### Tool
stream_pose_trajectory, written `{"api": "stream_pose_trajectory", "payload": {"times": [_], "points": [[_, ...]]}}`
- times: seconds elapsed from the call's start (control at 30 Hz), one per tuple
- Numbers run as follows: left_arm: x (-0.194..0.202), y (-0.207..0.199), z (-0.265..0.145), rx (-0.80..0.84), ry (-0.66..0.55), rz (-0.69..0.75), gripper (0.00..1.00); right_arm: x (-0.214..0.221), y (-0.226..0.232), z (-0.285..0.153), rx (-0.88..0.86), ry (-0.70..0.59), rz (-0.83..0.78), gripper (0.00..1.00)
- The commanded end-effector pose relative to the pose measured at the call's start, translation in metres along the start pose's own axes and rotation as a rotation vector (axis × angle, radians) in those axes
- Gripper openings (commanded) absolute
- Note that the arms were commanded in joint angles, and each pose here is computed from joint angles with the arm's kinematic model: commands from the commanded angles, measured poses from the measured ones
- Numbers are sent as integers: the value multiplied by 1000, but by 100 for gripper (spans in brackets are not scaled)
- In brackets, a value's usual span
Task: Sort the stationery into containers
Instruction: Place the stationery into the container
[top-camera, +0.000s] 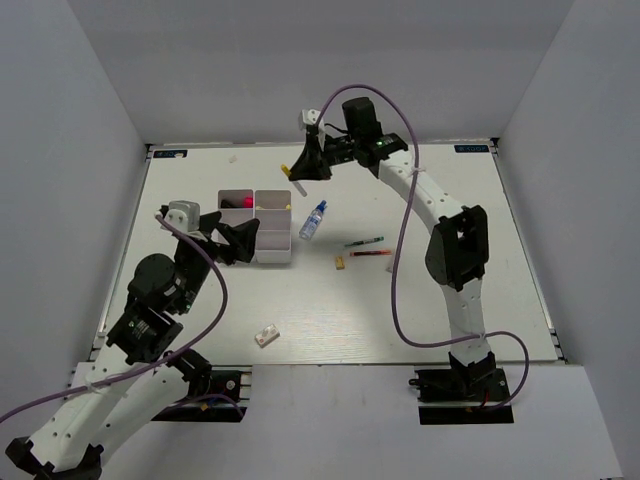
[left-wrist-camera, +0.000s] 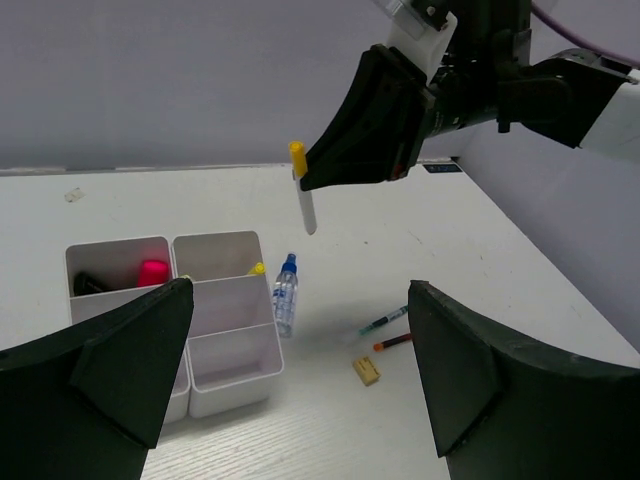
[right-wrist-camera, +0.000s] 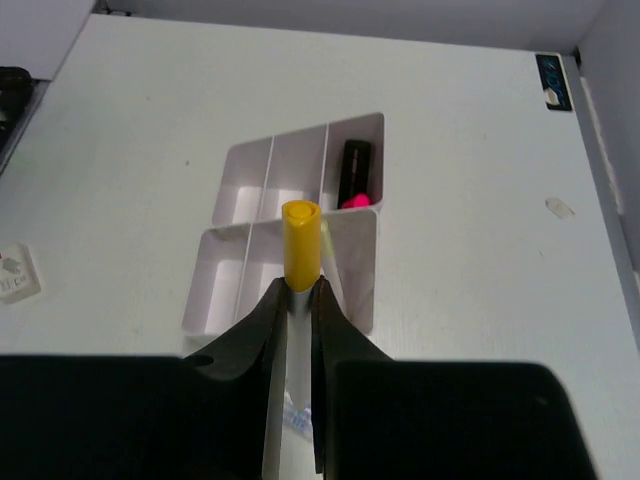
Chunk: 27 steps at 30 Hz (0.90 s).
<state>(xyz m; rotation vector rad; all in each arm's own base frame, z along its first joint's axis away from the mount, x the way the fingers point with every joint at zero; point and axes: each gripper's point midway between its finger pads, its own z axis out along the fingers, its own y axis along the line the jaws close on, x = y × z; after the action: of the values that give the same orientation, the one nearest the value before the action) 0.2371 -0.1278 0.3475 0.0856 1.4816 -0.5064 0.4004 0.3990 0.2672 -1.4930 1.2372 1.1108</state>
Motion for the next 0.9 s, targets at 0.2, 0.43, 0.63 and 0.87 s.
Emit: {"api": "stream_pose_trajectory", "payload": {"times": [0.2,0.43,0.63,0.87], "points": [[23,-2,11,22,69,48,97,-35,11,43,-146,-157,-24,0],[28,-9,11,70,88,76,97,-7,-2,70,-162,-165,16,0],[34,-14,16,97,115,88,97,24,-18,81,-121,-139,15,0],[42,-17,21,107,157,94,97,35,-22,81,-102,-115,10,0]]}}
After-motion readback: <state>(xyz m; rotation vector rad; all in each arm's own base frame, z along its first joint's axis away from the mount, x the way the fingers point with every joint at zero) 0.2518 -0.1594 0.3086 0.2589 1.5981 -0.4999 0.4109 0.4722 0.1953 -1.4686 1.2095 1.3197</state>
